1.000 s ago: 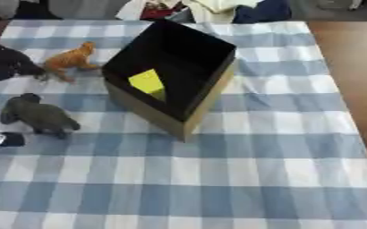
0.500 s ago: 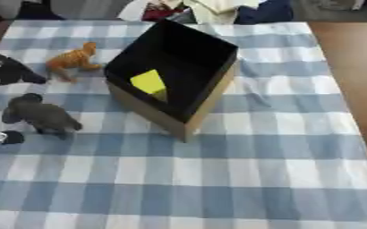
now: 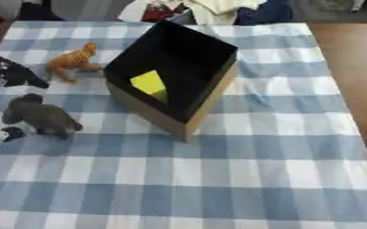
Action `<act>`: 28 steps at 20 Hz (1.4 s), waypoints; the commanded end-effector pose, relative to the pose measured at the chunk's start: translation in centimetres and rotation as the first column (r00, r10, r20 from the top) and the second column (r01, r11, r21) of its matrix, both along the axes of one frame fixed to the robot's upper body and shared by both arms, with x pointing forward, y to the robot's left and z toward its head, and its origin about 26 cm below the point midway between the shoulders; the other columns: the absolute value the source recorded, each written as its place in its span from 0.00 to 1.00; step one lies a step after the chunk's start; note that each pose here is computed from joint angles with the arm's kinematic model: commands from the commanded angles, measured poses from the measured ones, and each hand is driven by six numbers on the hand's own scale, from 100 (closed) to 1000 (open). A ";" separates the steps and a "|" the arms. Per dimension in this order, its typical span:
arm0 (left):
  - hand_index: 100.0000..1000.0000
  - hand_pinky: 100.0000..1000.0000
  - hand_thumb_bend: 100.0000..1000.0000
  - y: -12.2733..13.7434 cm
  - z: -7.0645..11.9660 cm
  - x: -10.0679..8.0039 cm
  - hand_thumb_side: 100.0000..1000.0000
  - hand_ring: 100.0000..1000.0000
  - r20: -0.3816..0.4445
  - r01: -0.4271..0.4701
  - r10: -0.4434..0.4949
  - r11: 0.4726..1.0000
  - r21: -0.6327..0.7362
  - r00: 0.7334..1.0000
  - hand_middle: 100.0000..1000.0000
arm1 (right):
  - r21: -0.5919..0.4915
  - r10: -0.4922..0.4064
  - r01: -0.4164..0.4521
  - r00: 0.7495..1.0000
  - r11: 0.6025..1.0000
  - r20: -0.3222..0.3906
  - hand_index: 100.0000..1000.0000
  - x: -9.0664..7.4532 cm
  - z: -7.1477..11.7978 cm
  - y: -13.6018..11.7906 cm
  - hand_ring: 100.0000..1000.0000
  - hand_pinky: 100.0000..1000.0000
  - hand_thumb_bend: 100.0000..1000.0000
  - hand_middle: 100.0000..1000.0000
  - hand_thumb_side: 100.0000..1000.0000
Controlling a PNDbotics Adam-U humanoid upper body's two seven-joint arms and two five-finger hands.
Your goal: Pick up objects on the table and place them in the box.
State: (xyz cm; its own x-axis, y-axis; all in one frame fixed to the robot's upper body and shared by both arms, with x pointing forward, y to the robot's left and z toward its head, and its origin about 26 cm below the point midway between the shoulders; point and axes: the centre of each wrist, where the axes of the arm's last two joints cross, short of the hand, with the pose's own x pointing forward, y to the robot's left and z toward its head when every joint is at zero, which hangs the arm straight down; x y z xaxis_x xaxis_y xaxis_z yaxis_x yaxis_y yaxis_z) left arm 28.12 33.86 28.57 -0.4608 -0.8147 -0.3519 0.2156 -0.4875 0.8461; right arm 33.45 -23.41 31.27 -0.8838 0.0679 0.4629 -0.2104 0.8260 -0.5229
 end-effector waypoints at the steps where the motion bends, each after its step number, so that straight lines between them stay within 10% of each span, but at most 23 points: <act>1: 0.98 0.88 0.33 -0.2 0.9 -0.2 0.51 0.87 0.007 -0.024 0.024 0.999 0.047 1.000 0.83 | -0.005 0.022 -0.022 0.999 1.000 0.033 0.89 -0.6 0.8 0.3 0.95 1.00 0.00 0.72 0.65; 14: 0.96 0.90 0.46 -1.1 0.1 0.1 0.57 0.89 0.014 -0.100 0.099 0.986 0.132 0.995 0.82 | -0.007 0.039 -0.038 0.999 0.999 0.029 0.88 -0.7 0.9 0.5 0.94 1.00 0.00 0.72 0.65; 28: 0.88 0.85 0.35 -1.2 -0.8 1.0 0.51 0.85 0.037 -0.115 0.111 0.986 0.119 0.993 0.73 | -0.018 0.055 -0.054 0.998 0.998 0.023 0.88 -0.6 0.9 0.7 0.94 1.00 0.00 0.71 0.66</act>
